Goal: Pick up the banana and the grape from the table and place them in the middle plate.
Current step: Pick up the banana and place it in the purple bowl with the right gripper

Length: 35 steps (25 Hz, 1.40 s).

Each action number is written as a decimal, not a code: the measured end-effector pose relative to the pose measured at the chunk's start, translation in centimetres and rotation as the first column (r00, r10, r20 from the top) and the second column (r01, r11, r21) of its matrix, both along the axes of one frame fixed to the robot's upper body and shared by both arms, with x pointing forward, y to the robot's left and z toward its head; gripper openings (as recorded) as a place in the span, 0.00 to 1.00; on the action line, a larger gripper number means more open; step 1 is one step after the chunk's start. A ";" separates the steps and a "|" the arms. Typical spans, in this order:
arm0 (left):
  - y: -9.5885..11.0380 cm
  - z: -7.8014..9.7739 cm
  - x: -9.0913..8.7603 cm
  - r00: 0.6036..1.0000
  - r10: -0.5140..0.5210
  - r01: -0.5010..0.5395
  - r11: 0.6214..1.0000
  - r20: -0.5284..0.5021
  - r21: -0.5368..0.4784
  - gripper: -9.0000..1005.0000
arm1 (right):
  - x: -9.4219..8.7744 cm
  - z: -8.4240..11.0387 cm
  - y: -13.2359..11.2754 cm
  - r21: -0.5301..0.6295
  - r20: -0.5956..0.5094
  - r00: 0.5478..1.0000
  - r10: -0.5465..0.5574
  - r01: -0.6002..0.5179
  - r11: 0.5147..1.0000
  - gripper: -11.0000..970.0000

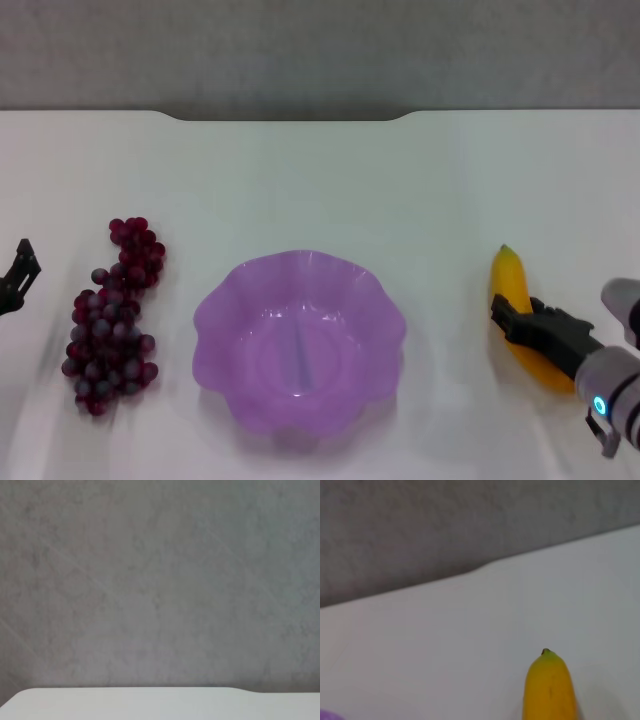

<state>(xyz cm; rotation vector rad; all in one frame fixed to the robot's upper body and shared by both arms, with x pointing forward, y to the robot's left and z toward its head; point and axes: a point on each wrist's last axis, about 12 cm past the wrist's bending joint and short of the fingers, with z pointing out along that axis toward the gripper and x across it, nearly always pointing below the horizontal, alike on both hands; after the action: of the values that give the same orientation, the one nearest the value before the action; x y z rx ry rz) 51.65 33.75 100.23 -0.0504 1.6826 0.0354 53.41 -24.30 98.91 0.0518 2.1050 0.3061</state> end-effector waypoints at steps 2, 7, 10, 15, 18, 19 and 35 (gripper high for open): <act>0.2 -0.1 -0.2 1.000 0.008 -0.008 1.000 -0.002 0.001 0.86 | 0.7 0.7 0.2 -0.009 0.031 0.999 0.016 -0.015 1.000 0.53; 0.7 -0.1 -0.5 1.000 0.028 -0.028 1.000 -0.002 0.000 0.86 | 3.9 4.8 1.3 -0.029 0.161 0.983 0.089 -0.086 0.996 0.53; 0.7 -0.1 -0.5 1.000 0.028 -0.028 1.000 -0.001 0.000 0.86 | 5.2 7.9 3.0 -0.069 0.229 0.956 0.185 -0.173 0.982 0.54; 0.6 -0.1 -0.5 1.000 0.027 -0.027 1.000 0.000 0.000 0.86 | 5.8 11.6 8.1 -0.200 0.241 0.890 0.388 -0.346 0.917 0.54; 0.6 -0.1 -0.4 1.000 0.026 -0.026 1.000 0.002 -0.001 0.86 | 5.1 12.1 11.2 -0.262 0.192 0.845 0.499 -0.445 0.856 0.55; 0.6 -0.1 -0.4 1.000 0.025 -0.025 1.000 0.002 -0.001 0.86 | 4.7 12.0 12.3 -0.277 0.165 0.828 0.536 -0.482 0.831 0.55; 0.5 0.0 -0.2 1.000 0.023 -0.023 1.000 0.007 -0.001 0.86 | 2.0 8.8 14.3 -0.191 -0.064 0.802 0.593 -0.593 0.782 0.56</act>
<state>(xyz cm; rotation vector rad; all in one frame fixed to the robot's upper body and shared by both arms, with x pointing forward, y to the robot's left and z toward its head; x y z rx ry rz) 51.41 34.29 100.27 -0.0707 1.6755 0.0520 55.41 -10.05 107.68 -0.7539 2.0942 0.4601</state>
